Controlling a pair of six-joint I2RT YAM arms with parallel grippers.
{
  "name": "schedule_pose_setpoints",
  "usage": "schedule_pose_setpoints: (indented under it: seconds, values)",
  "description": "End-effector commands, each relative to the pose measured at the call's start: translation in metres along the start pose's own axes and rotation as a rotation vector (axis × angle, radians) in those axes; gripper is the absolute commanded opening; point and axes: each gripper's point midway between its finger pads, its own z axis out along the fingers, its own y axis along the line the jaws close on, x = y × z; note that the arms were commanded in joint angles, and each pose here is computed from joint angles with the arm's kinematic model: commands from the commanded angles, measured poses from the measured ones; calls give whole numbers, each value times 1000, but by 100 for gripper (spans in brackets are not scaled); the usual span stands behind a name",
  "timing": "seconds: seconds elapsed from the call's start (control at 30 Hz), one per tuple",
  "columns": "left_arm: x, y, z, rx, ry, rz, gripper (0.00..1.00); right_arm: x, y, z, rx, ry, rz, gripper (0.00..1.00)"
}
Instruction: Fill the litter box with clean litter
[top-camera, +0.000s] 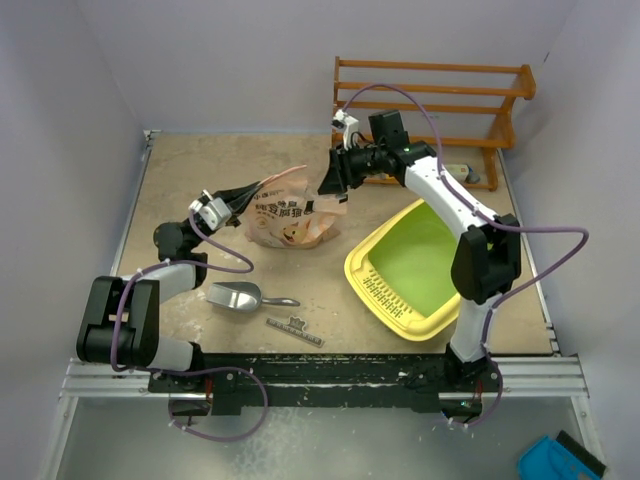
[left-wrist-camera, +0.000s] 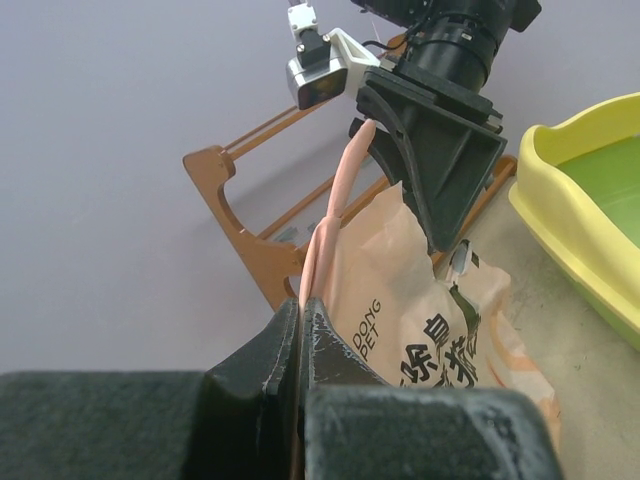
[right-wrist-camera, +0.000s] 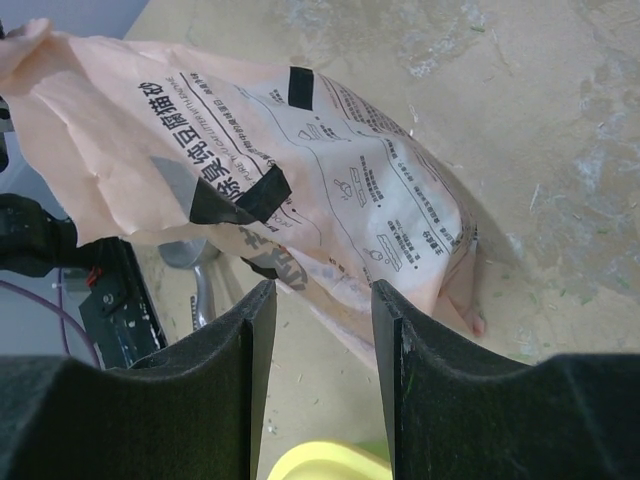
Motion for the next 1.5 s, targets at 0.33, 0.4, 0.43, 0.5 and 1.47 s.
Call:
schedule_pose_setpoints:
  seconds: [0.33, 0.4, 0.43, 0.5, 1.47]
  values:
    - [-47, 6, 8, -13, -136, 98, 0, -4, 1, 25, -40, 23, -56, 44]
    - [-47, 7, 9, -15, -136, 96, 0, -1, 4, 27, -47, 33, -62, 44]
    - [-46, 7, 9, -15, -135, 94, 0, 1, 5, 27, -48, 40, -66, 44]
    - [-46, 7, 9, -16, -135, 94, 0, 3, 11, 25, -50, 48, -82, 44]
    - [-52, 1, 9, 6, -144, 63, 0, 18, 29, 15, 33, 94, -177, 46]
